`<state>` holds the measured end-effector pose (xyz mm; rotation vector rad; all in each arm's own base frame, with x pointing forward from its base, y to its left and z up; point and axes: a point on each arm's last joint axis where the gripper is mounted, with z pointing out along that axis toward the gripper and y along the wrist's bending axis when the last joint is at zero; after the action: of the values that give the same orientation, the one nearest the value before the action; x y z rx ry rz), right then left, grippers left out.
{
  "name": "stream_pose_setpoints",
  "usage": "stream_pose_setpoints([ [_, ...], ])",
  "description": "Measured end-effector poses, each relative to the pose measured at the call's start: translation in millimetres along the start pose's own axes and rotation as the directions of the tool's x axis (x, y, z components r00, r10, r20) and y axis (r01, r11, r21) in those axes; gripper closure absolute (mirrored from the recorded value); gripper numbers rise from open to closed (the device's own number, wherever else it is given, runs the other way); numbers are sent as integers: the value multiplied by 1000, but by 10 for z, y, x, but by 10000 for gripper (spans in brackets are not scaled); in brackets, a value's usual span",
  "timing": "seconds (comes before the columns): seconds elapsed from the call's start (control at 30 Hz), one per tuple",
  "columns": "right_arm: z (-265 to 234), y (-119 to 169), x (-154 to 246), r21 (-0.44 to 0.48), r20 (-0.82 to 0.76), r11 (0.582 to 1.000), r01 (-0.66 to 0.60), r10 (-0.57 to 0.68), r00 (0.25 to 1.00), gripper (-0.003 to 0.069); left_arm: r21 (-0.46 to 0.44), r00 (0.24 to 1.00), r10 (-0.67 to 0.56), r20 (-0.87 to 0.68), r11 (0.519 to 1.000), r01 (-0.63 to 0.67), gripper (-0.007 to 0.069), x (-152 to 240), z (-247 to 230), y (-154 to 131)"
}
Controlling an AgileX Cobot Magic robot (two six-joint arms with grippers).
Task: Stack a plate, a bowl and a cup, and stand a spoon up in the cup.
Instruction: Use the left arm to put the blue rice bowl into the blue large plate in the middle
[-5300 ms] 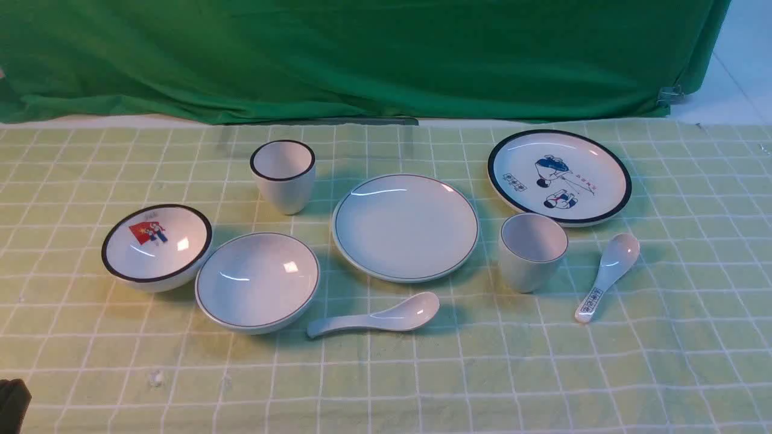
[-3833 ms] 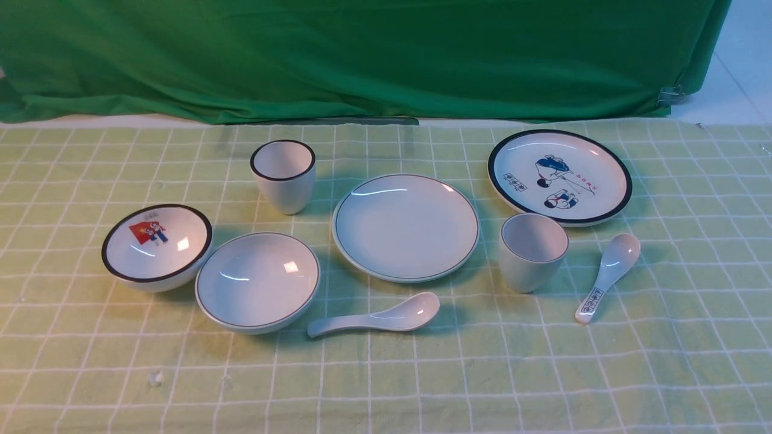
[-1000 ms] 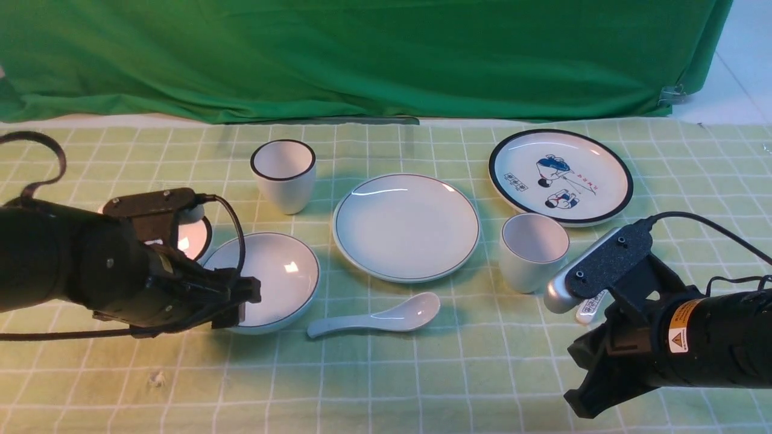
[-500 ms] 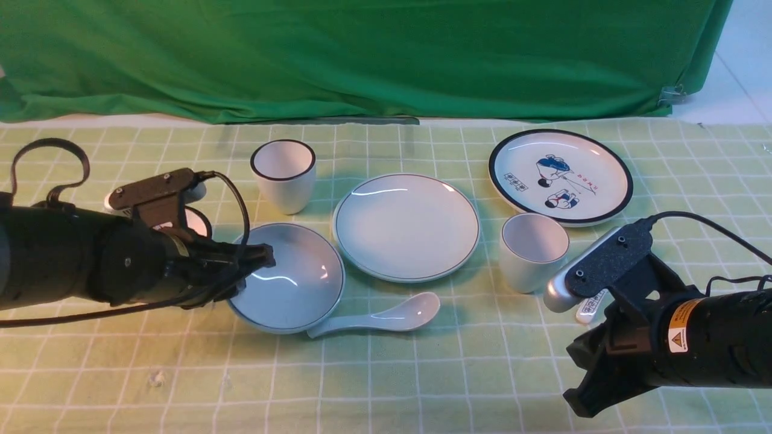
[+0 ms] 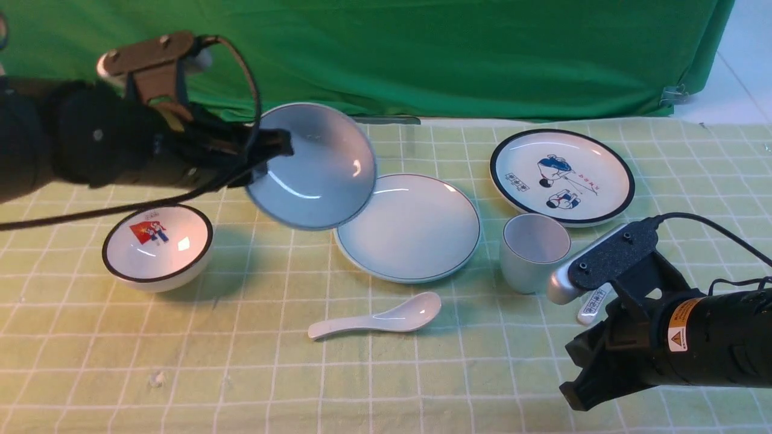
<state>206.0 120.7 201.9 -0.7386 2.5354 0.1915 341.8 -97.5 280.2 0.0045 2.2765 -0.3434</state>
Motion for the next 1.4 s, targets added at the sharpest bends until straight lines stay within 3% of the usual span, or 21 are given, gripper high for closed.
stream_pose_setpoints([
  [0.2,0,0,-3,0,3,1000,-4,4,1000,532,53,981,138,-133,990,-132,587,37,740,-327],
  [0.43,0,0,-4,0,4,1000,-4,4,1000,526,56,974,124,-192,992,-115,587,43,1260,-363],
  [0.97,0,-1,-10,1,11,1000,-6,6,1000,510,55,961,64,-269,997,-51,578,149,1390,-359],
  [1.13,0,-1,-10,1,11,1000,-7,7,1000,502,55,961,59,-270,997,-46,519,147,1389,-361],
  [1.4,0,-1,-11,1,12,1000,-8,8,1000,484,46,957,79,-278,997,-69,315,155,1387,-346],
])
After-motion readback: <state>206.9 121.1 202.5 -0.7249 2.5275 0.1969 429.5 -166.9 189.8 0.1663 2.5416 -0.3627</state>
